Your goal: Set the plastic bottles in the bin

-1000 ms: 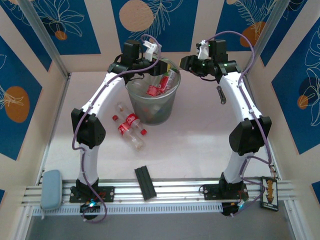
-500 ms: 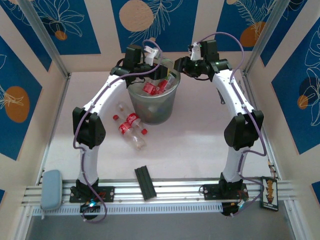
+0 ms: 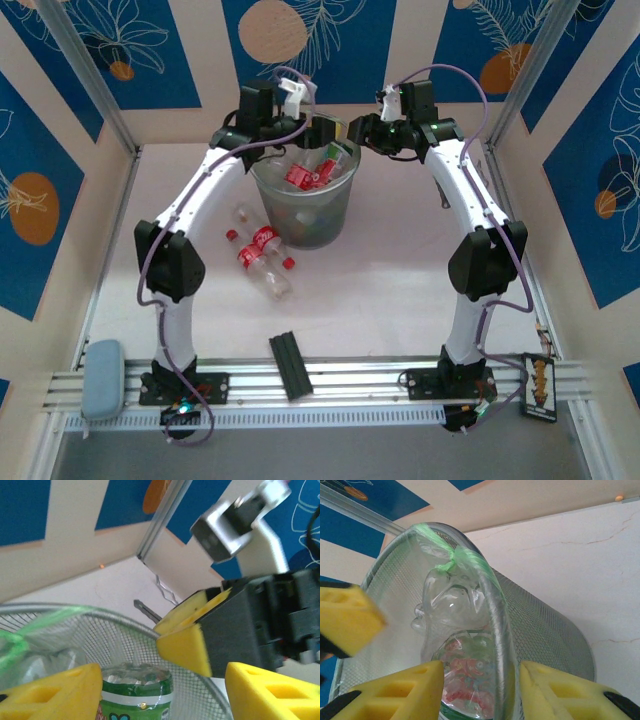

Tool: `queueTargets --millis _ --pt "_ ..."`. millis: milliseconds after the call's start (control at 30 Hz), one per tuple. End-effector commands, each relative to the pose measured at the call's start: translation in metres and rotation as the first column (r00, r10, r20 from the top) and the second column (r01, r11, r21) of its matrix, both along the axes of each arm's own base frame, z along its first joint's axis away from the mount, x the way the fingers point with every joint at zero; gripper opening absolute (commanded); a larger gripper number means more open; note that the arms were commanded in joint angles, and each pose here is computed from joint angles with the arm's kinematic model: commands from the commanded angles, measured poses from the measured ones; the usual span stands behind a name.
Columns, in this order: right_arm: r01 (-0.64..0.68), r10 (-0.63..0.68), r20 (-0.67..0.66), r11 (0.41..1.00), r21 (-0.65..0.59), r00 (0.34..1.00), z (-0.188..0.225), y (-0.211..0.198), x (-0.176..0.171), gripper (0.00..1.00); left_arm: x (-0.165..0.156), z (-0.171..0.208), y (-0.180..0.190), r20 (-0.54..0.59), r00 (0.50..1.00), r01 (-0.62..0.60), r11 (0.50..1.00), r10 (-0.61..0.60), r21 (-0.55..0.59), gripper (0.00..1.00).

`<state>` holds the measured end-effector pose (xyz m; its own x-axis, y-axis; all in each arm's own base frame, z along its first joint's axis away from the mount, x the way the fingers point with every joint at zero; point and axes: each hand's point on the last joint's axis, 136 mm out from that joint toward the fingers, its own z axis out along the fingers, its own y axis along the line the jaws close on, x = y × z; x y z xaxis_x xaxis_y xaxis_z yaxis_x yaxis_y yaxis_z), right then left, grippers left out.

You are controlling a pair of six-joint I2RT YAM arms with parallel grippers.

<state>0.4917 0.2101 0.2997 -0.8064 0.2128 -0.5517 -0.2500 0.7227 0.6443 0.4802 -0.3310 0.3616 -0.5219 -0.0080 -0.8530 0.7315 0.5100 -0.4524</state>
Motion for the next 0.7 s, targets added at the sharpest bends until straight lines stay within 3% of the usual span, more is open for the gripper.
queueTargets --millis 0,133,300,533,667 --pt "-0.002 0.002 0.019 1.000 -0.007 1.000 0.013 -0.004 -0.012 0.45 -0.014 0.072 0.034 0.130 0.987 -0.091 0.995 0.095 -0.036 0.67" --pt "-0.002 0.003 0.018 1.000 -0.013 1.000 0.012 -0.004 -0.015 0.45 -0.020 0.071 0.078 0.082 0.966 -0.245 0.969 0.243 0.017 0.68" --pt "-0.005 0.005 0.015 1.000 -0.023 1.000 0.008 -0.005 -0.018 0.44 -0.036 0.046 0.147 -0.016 0.904 -0.425 0.904 0.426 0.054 0.68" --pt "0.008 -0.007 0.035 0.999 -0.039 0.999 0.012 -0.011 -0.021 0.45 -0.089 -0.022 0.243 -0.165 0.710 -0.668 0.729 0.684 0.149 0.69" --pt "0.015 -0.014 0.030 0.999 -0.052 0.999 0.007 -0.014 -0.021 0.44 -0.118 -0.077 0.264 -0.260 0.598 -0.716 0.651 0.758 0.252 0.77"
